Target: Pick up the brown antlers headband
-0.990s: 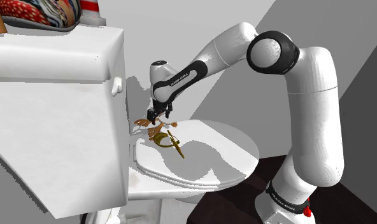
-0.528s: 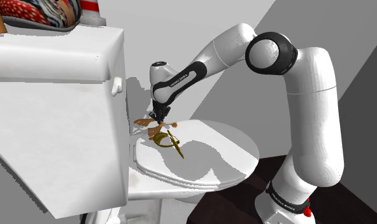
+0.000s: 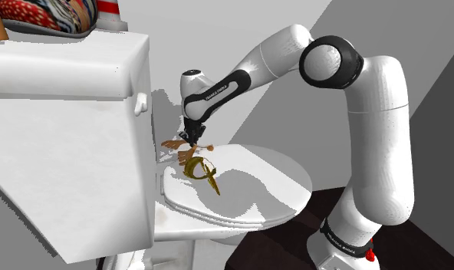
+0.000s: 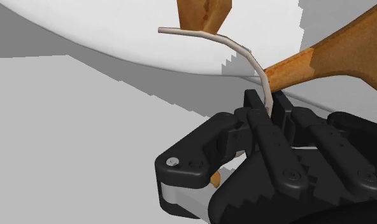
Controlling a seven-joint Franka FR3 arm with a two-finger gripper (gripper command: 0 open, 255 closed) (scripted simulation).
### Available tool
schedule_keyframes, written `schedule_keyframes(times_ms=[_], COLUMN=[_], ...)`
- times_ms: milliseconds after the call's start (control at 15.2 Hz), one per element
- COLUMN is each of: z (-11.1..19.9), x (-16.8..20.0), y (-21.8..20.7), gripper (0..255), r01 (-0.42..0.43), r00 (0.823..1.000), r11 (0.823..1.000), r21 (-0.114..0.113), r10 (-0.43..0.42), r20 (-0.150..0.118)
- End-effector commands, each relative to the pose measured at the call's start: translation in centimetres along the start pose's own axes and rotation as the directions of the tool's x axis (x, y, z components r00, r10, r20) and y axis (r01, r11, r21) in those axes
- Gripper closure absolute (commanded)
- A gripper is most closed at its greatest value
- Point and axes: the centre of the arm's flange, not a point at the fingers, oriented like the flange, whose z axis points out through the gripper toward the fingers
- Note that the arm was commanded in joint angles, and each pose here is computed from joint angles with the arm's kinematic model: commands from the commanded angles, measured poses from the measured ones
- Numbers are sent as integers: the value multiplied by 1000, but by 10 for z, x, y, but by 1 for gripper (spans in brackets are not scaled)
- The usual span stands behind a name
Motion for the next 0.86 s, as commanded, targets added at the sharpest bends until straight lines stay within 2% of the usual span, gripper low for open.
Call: schedule_keyframes(times_ms=[0,660,792], z=[-10,-62,-63], x=[1,4,4], y=[2,9,9], gripper=[255,255,255], r01=[0,0,0], r00=[1000,1000,1000], r11=[1000,1000,1000], r21=[0,0,0], r10=[0,0,0], r20=[0,0,0])
